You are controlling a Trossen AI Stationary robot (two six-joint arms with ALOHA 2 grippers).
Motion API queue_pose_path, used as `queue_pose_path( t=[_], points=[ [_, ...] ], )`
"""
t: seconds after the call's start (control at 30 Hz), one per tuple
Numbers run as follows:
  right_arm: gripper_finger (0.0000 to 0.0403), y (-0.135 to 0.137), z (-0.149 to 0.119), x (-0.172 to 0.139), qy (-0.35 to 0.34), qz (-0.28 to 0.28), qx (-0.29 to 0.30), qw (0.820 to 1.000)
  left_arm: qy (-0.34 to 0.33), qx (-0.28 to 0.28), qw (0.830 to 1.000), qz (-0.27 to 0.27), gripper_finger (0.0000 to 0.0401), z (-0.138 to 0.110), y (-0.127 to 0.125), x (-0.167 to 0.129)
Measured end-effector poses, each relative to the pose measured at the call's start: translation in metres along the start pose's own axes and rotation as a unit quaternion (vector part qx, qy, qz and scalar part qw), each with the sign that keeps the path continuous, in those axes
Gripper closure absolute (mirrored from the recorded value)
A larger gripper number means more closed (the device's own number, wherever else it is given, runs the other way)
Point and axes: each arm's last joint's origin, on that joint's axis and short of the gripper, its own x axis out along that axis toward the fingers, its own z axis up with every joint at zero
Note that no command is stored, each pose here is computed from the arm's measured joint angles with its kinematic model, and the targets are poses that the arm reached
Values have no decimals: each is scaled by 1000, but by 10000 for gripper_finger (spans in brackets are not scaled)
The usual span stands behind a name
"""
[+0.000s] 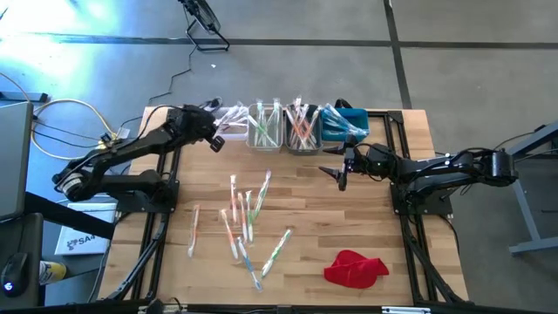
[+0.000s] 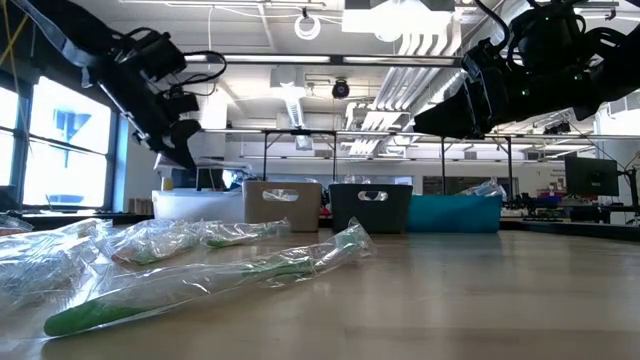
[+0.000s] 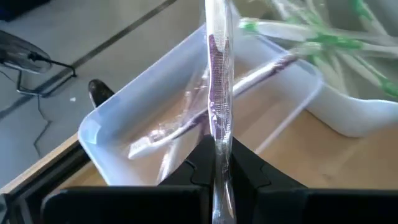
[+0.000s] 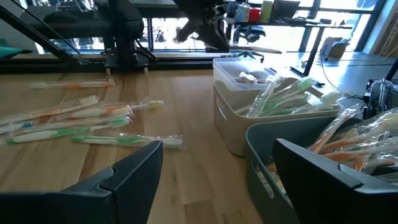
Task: Pick & Place Toothbrushes
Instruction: Put the purple toothbrush into the transparent bin
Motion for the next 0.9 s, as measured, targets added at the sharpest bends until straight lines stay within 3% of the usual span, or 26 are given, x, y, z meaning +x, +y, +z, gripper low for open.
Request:
queue_pose_path(
  t=[0.37,0.63,0.9],
  points=[
    [105,0,0,0,-2,-2,0,1000,-82,-37,995,-47,384,11,33,4],
    [105,0,1,0,-3,-2,0,1000,-71,-27,996,-54,384,5,33,26],
    [105,0,1,0,-3,-1,0,1000,-51,-44,997,-41,384,-21,39,52]
  ],
)
